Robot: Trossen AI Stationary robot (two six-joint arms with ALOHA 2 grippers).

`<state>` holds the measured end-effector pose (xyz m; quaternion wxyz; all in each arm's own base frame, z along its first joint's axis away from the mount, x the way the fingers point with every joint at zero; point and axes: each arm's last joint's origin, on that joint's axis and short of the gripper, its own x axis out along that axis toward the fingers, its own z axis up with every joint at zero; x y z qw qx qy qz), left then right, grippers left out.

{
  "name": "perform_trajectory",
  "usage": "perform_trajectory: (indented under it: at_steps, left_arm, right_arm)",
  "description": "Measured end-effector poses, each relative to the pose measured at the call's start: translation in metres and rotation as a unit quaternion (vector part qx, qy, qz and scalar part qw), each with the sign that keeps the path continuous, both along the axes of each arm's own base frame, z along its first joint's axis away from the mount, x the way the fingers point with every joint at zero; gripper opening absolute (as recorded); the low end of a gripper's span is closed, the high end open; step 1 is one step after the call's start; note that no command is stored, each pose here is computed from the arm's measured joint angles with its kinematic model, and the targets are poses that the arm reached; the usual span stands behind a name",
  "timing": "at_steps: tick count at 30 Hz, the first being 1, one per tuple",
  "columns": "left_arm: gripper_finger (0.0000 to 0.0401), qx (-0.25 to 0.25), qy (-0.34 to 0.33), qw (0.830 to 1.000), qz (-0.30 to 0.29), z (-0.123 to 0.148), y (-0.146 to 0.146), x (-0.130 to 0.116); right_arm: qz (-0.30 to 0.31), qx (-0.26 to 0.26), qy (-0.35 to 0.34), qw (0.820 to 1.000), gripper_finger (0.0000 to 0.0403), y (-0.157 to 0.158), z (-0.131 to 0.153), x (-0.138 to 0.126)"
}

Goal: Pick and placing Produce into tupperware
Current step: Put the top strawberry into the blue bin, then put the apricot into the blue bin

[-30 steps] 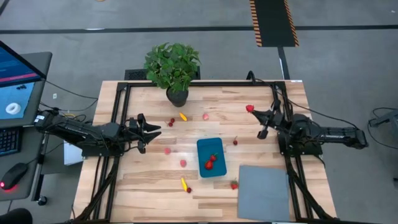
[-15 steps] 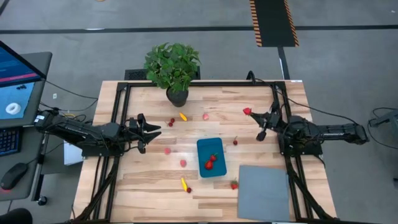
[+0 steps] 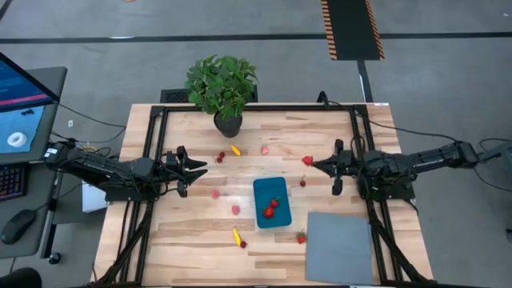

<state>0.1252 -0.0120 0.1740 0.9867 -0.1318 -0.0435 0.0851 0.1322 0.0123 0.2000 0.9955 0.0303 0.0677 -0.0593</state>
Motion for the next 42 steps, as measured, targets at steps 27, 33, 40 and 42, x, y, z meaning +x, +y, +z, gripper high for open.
perform_trajectory:
  at_steps: [27, 33, 40, 42]
  left_arm:
    - [0.0128, -0.011, -0.002, 1.0, -0.005, 0.0, 0.0, 0.0]
    - [0.0128, -0.011, 0.0, 1.0, -0.006, 0.0, 0.0, 0.0]
    - [0.0128, -0.022, 0.013, 1.0, -0.006, -0.003, 0.0, 0.0]
    - [0.0128, -0.026, 0.016, 1.0, -0.006, -0.004, 0.0, 0.0]
  right_arm:
    - [0.121, 0.049, 0.226, 0.965, 0.0011, 0.023, -0.021, 0.118]
    - [0.125, 0.032, 0.236, 0.963, 0.0011, 0.021, -0.027, 0.132]
    - [0.124, 0.036, 0.226, 0.965, 0.0011, 0.016, -0.022, 0.131]
    - [0.126, 0.032, 0.207, 0.97, 0.0019, 0.016, -0.014, 0.13]
